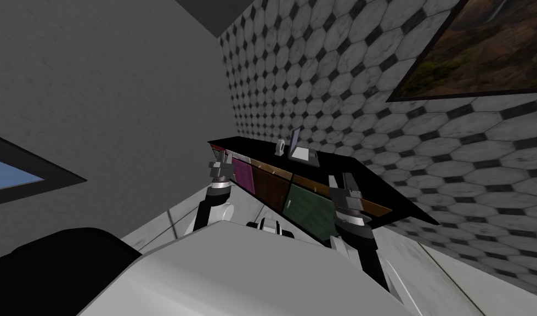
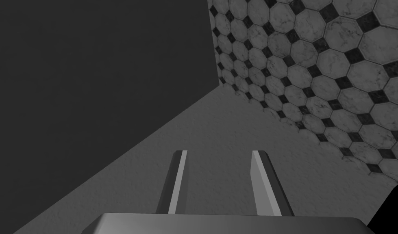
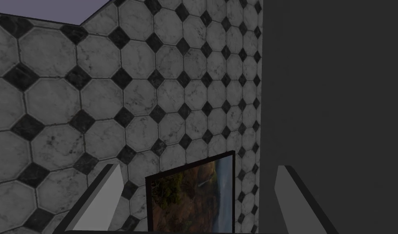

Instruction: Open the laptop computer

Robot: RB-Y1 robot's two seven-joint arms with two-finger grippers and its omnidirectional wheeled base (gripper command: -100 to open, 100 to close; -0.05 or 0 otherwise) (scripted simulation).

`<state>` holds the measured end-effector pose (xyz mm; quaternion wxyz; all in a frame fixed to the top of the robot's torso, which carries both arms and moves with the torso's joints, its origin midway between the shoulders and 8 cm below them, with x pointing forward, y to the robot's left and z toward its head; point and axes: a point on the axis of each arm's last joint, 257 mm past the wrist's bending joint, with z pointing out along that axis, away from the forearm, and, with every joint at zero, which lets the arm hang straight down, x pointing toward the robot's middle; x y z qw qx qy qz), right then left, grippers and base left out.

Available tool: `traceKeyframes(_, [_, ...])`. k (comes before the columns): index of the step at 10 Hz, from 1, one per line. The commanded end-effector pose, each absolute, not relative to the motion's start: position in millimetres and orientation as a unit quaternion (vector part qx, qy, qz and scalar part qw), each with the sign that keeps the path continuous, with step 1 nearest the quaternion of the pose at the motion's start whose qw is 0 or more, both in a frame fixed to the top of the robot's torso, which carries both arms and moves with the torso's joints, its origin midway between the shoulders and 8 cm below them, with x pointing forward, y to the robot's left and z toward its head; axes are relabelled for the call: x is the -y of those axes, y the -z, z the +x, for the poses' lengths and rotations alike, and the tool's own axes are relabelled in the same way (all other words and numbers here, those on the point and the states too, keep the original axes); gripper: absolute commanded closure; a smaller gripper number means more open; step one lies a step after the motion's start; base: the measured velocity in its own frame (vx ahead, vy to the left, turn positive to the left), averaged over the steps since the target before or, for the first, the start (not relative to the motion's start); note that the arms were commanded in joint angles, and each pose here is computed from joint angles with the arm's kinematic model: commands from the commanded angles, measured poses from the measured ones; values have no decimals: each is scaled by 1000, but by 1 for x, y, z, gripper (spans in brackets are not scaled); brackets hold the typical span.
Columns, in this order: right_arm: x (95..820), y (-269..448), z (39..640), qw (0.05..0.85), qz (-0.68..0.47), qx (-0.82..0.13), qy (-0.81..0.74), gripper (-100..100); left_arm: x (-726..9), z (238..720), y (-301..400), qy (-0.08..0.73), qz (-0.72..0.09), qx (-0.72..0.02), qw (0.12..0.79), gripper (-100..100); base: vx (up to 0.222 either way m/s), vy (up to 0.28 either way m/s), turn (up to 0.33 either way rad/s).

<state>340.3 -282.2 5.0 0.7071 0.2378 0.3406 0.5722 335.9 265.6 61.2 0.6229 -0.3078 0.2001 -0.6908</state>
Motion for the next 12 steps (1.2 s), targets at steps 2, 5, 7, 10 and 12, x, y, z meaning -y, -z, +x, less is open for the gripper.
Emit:
traceKeyframes(2, [320, 29, 342, 730, 236, -416, -488, -100, -266, 336, -61, 691, -308, -200, 623, 0, 26, 154, 83])
traceKeyframes(5, [350, 47, 338, 743, 234, -463, -424, -100, -266, 336, -61, 691, -308, -200, 623, 0, 25, 174, 76])
traceKeyframes(7, [380, 66, 331, 748, 229, -511, -358, -100, -266, 336, -61, 691, -308, -200, 623, 0, 17, 145, 110])
traceKeyframes(10, [420, 79, 319, 752, 219, -556, -277, -100, -266, 336, -61, 691, -308, -200, 623, 0, 25, 145, 86])
traceKeyframes(12, [446, 79, 309, 756, 211, -576, -227, -100, -266, 336, -61, 691, -308, -200, 623, 0, 49, 157, 54])
